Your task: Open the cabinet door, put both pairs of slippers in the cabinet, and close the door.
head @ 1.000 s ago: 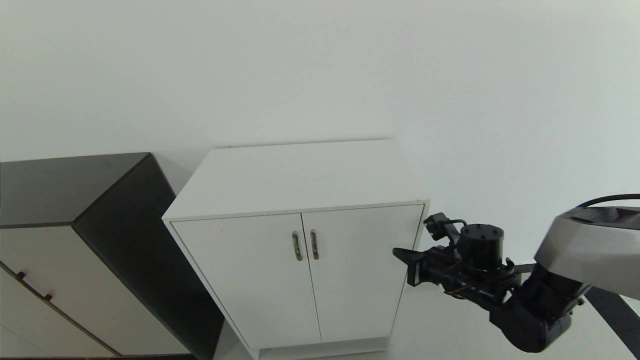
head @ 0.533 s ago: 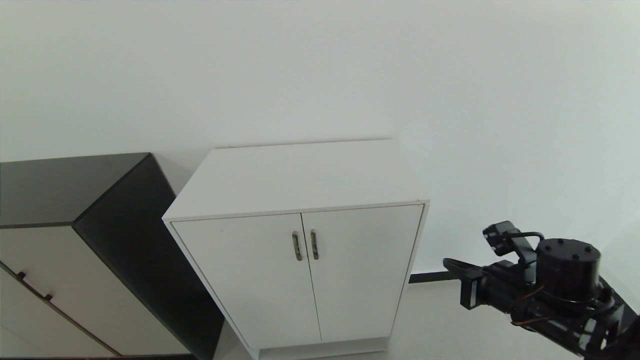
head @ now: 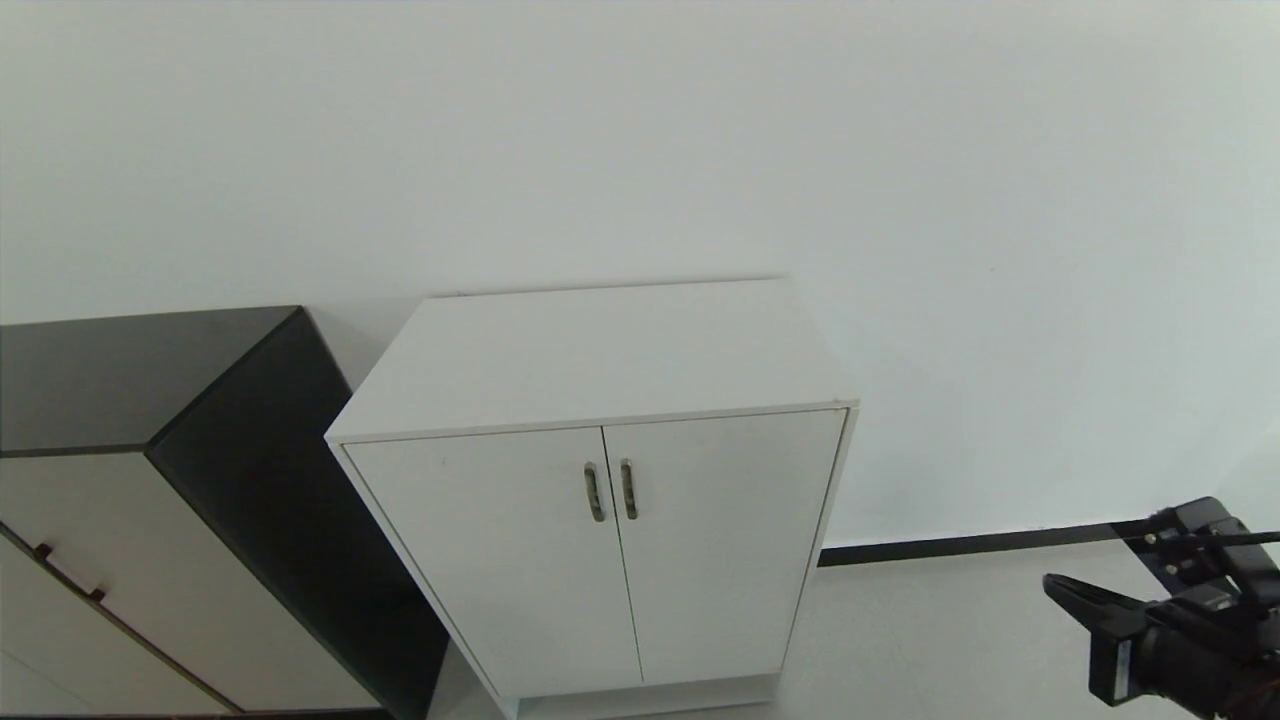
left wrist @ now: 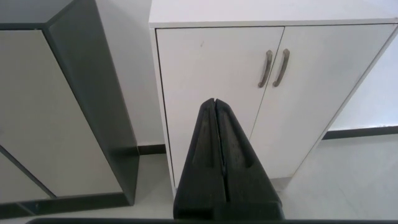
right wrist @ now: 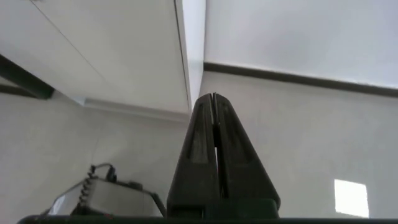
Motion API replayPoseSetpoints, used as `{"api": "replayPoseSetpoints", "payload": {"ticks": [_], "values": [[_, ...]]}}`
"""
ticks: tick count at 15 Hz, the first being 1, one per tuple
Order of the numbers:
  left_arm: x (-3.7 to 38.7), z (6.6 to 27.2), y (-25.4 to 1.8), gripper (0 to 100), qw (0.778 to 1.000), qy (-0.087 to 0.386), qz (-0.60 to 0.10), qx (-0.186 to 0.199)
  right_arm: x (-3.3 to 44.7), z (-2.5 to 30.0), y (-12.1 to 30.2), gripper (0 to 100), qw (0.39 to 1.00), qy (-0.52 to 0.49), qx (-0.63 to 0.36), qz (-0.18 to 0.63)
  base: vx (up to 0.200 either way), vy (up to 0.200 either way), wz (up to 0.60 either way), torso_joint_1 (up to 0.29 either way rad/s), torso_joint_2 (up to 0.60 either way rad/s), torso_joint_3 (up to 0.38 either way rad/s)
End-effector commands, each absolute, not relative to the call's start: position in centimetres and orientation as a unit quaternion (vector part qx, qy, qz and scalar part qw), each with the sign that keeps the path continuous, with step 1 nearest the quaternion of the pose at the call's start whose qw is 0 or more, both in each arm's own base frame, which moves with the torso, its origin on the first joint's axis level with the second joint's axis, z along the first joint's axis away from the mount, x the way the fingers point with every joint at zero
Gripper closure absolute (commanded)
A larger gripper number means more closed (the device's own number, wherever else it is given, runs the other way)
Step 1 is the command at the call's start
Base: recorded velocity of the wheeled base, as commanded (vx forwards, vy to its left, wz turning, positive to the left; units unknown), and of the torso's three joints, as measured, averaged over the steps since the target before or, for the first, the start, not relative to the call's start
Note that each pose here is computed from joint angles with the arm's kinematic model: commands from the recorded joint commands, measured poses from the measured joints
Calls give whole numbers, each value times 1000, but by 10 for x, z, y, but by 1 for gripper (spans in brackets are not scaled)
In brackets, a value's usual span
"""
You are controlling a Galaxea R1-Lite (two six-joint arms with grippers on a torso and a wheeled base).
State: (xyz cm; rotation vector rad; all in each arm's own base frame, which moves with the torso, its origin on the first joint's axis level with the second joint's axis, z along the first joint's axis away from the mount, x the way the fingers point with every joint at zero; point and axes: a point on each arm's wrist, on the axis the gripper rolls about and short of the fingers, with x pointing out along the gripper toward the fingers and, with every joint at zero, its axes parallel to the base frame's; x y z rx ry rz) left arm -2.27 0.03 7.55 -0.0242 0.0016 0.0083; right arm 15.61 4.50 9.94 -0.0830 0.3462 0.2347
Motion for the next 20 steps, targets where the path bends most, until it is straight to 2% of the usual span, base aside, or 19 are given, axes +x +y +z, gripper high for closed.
{"api": "replayPoseSetpoints", "payload": {"ticks": [1,8,20], "values": [[-23,76,0,100,1000,0,5,-12,107,113,27,100,980,163,-41,106,0,0,0,0,0,0],[-23,76,0,100,1000,1,4,-12,34,98,9,100,971,192,-36,134,0,0,0,0,0,0],[-23,76,0,100,1000,1,4,-12,17,91,5,100,975,179,-13,132,0,0,0,0,0,0]]}}
